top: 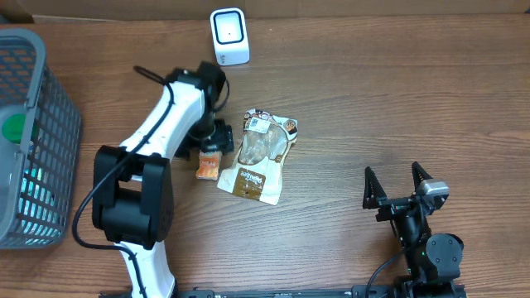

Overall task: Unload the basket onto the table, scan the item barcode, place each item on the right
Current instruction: 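Carry the orange Kleenex pack out and set it beside the bread bag, then reach the left gripper into the basket and grasp the green wipes pack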

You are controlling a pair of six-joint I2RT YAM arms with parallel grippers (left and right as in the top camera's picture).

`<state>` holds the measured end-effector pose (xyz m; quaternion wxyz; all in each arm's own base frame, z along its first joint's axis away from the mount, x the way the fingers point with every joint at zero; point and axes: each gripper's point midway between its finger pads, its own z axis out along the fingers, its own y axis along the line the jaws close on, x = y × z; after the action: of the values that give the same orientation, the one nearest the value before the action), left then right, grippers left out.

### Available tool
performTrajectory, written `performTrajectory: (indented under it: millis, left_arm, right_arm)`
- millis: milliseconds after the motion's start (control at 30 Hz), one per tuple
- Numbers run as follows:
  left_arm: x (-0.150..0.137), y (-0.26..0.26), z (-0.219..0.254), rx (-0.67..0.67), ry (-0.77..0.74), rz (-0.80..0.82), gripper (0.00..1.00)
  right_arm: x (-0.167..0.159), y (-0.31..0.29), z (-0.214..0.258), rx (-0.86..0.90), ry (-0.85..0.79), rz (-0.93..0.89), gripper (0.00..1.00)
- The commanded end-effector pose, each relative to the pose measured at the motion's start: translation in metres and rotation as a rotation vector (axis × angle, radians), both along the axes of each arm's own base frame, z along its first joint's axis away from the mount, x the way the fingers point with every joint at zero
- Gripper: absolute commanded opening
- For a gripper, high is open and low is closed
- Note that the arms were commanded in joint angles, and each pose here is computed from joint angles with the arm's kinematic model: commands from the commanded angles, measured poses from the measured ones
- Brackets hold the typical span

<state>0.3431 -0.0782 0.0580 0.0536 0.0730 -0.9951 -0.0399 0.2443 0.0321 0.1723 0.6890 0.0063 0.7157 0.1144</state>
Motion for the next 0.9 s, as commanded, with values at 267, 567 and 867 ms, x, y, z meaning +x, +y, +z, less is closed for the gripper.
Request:
performTrajectory:
  millis: [267, 567, 867]
  left_arm:
    - [0.036, 0.061, 0.235, -0.046, -0.516, 0.202, 0.87]
    - [-0.052, 0.2, 0.315, 0.127, -0.712, 0.598, 1.0]
    - [-0.115, 0.31, 0.28, 0.096, -0.622, 1.049, 1.0]
  right_arm:
    - [0.0, 0.0, -0.002, 0.002, -0.005, -0.004, 1.0]
    - [0.0, 0.0, -0.002, 0.002, -0.005, -0.004, 1.0]
    - [0.0, 0.0, -0.002, 0.002, -0.005, -0.004, 1.0]
